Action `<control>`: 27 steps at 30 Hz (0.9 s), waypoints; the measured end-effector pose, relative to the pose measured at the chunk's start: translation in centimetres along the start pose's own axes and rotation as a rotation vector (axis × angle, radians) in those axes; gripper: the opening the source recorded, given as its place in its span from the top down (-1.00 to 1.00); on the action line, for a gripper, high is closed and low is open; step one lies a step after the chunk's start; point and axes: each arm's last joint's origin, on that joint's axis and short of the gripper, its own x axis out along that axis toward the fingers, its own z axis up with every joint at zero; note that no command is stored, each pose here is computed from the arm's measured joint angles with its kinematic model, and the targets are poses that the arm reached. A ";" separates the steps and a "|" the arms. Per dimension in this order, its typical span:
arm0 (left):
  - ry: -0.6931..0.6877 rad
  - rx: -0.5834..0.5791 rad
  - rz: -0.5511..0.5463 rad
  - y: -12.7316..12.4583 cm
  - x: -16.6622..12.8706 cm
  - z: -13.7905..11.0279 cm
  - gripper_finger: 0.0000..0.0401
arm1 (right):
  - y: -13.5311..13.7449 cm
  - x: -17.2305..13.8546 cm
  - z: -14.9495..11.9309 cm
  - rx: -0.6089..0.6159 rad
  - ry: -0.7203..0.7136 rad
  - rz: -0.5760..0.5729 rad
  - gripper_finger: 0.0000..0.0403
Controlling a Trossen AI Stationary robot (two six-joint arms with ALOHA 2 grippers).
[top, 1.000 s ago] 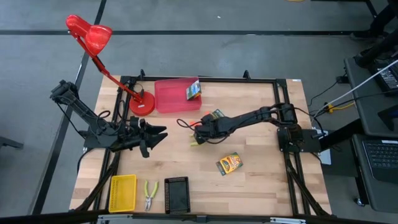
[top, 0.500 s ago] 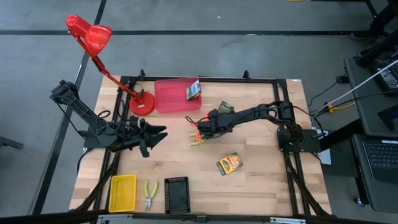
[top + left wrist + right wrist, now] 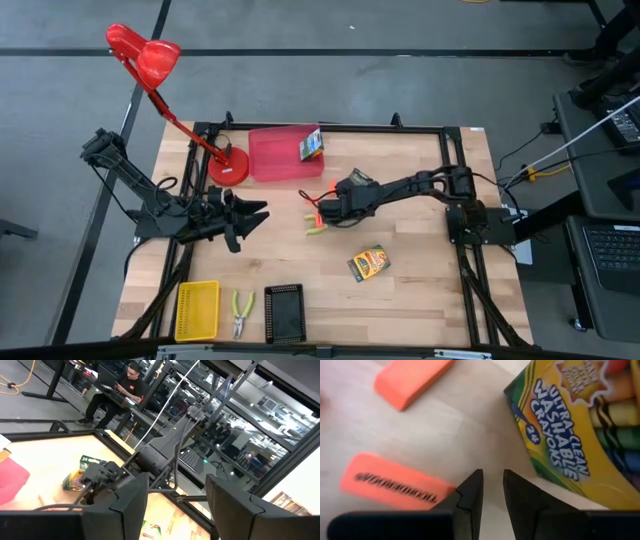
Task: Pick & Place School Supplies
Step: Put the crayon box into the red bin
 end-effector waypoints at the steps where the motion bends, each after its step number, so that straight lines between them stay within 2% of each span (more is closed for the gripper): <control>1: 0.000 0.000 0.000 0.0 0.0 0.0 0.03 | 0.1 -0.1 -0.1 -0.001 0.002 0.006 0.59; 11: 0.000 0.008 0.001 0.0 0.0 0.0 0.03 | 0.4 -2.4 -0.8 0.005 -0.001 0.092 0.58; 17: 0.000 0.019 0.001 0.0 0.0 0.0 0.03 | 0.4 -5.9 -1.4 0.015 -0.083 0.193 0.58; 22: -0.011 0.023 0.021 0.1 0.0 0.0 0.03 | -0.5 -9.7 -2.3 0.086 -0.170 0.260 0.58; 27: -0.013 0.027 0.027 0.1 0.0 0.0 0.03 | -2.4 -11.1 -2.4 0.121 -0.178 0.201 0.58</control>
